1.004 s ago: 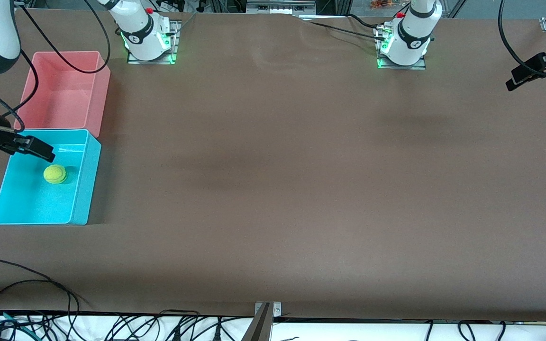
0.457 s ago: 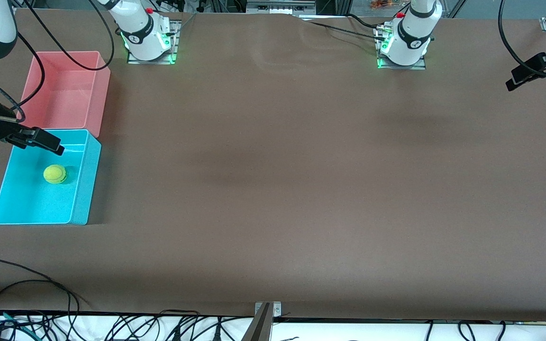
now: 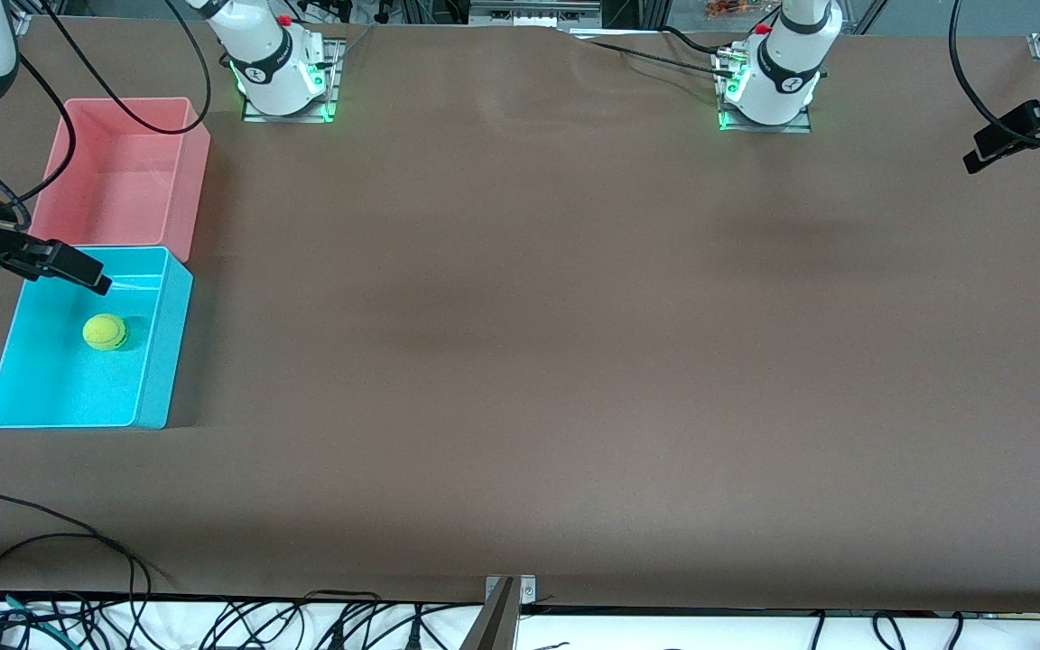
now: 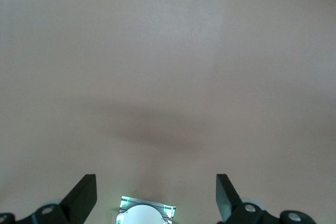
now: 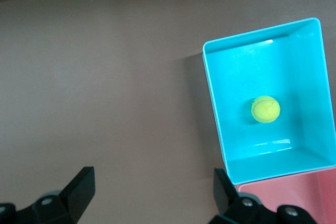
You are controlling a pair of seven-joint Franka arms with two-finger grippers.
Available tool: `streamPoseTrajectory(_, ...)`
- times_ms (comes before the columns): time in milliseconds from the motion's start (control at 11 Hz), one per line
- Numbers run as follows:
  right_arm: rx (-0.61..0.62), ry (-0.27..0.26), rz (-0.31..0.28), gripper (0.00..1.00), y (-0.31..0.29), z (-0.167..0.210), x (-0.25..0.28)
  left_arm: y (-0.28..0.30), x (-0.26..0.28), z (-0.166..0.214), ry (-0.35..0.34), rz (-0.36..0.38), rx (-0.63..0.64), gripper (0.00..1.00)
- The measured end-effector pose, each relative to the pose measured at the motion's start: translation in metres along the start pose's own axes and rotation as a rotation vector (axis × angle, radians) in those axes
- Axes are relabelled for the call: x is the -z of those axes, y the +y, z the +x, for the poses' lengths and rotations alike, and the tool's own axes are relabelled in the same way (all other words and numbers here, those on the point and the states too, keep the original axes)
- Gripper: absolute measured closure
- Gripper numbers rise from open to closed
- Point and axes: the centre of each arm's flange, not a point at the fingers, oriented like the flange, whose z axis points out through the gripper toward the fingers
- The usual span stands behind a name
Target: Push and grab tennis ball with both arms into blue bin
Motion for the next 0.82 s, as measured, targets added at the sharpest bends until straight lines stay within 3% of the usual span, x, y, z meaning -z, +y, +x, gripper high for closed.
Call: streamPoseTrajectory(822, -0.004, 0.004, 0.001, 0.00, 0.0020, -0.0003, 0.0023, -0.0006, 0.0000, 0.0001, 0.000, 0.000, 0.001, 0.00)
